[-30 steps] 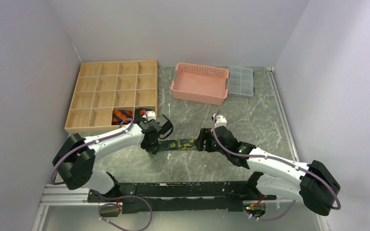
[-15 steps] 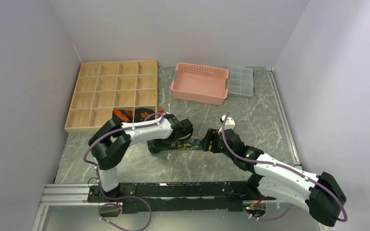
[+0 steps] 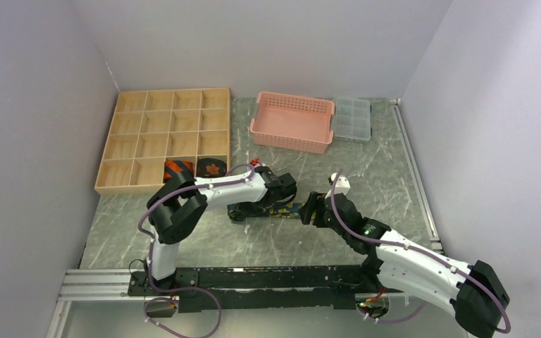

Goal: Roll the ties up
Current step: Roll the tie at the center of the board.

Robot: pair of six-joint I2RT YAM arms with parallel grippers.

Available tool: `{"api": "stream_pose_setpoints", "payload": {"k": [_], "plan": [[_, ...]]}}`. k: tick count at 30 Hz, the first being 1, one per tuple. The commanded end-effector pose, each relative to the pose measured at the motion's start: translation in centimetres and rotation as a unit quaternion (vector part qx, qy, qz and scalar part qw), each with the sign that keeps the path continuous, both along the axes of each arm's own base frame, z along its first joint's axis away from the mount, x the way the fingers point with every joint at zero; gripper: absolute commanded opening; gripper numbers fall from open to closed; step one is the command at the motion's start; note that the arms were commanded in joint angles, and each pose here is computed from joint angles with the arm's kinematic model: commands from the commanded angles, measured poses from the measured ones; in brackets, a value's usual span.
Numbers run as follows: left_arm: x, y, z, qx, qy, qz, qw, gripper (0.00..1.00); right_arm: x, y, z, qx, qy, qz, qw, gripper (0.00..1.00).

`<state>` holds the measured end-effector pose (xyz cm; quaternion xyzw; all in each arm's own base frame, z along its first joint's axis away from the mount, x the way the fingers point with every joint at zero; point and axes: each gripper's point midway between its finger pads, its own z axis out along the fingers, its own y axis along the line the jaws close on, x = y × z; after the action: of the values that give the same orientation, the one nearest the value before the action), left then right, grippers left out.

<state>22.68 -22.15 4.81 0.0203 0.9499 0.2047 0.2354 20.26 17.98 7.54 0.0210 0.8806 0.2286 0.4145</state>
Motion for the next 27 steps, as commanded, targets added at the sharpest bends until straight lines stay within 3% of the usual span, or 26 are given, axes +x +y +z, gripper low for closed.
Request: {"api": "stream_pose_setpoints", "payload": {"k": [1, 3, 6, 9, 20, 27], "plan": [[0.4, -4.2, -1.1, -0.064, 0.009, -0.029, 0.997, 0.11, 0.6, -0.6, 0.7, 0.009, -0.017, -0.023, 1.0, 0.71], [0.2, -4.7, -1.1, -0.069, 0.012, -0.036, 0.997, 0.13, 0.5, -0.7, 0.6, 0.008, -0.016, -0.023, 1.0, 0.71], [0.2, -5.2, -0.8, -0.076, 0.008, -0.041, 0.996, 0.04, 0.3, -0.3, 0.4, 0.014, -0.014, -0.014, 1.0, 0.71], [0.1, -4.5, -0.4, -0.062, 0.0, -0.036, 0.997, 0.03, 0.3, 0.0, 0.1, 0.019, -0.006, -0.01, 1.0, 0.69], [-1.6, 6.0, 3.0, 0.11, -0.026, 0.046, 0.992, 0.03, 0.7, 0.3, 1.0, 0.025, -0.019, -0.004, 1.0, 0.68], [-1.7, 8.5, 6.2, 0.195, -0.04, 0.066, 0.978, 0.03, 0.5, 0.1, 1.5, 0.033, -0.027, -0.007, 0.999, 0.69]]}}
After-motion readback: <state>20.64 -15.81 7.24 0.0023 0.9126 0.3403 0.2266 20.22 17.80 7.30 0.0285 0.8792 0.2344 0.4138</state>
